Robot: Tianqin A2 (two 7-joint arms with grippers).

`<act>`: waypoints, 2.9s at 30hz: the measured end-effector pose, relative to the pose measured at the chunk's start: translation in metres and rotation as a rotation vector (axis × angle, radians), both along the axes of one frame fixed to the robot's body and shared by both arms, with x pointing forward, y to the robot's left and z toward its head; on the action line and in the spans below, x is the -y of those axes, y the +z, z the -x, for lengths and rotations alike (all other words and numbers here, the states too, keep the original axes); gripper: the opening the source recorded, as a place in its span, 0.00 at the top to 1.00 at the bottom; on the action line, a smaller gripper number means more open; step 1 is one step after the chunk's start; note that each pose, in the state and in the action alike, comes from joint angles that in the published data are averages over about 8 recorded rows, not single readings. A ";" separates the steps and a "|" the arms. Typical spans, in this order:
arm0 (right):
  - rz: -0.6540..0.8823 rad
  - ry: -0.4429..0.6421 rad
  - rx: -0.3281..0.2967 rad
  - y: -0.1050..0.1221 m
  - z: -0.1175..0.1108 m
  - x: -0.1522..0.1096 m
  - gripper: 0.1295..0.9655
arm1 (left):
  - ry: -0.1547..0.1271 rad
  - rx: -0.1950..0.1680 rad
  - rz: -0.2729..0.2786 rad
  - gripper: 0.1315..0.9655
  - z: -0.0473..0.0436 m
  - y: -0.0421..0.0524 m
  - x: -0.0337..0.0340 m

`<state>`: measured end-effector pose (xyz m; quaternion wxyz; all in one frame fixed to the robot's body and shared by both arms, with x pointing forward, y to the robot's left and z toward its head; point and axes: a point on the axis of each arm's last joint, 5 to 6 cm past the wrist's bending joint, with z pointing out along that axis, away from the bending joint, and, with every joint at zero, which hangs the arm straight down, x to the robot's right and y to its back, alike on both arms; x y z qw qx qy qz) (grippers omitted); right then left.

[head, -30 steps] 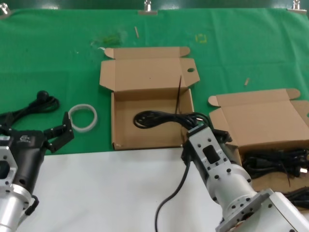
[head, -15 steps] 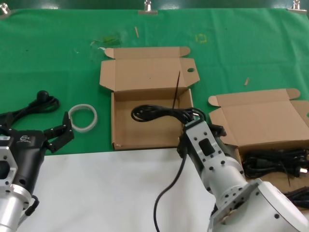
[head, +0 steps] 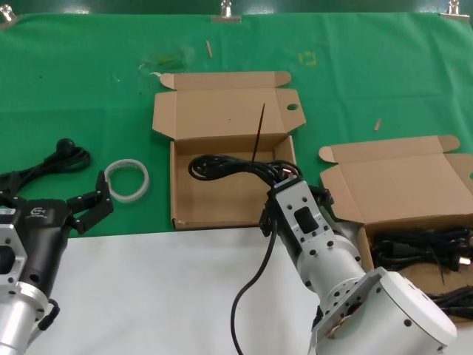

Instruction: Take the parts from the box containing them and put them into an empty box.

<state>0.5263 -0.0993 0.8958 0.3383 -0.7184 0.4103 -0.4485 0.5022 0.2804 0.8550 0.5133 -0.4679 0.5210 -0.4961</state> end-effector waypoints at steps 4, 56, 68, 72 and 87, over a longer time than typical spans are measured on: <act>-0.019 -0.003 -0.002 -0.001 0.000 0.000 0.93 | 0.000 0.000 0.000 0.00 0.0000 0.0000 0.0000; -0.226 -0.155 0.212 -0.006 -0.009 0.047 0.12 | 0.000 0.000 0.000 0.00 0.0000 0.0000 0.0000; -0.303 -0.190 0.302 -0.012 -0.008 0.073 0.01 | 0.000 0.000 0.000 0.00 0.0000 0.0000 0.0000; -0.324 -0.194 0.326 -0.014 -0.007 0.081 0.00 | 0.000 0.000 0.000 0.00 0.0000 0.0000 0.0000; -0.388 -0.192 0.384 -0.025 0.000 0.113 0.00 | 0.000 0.000 0.000 0.00 0.0000 0.0000 0.0000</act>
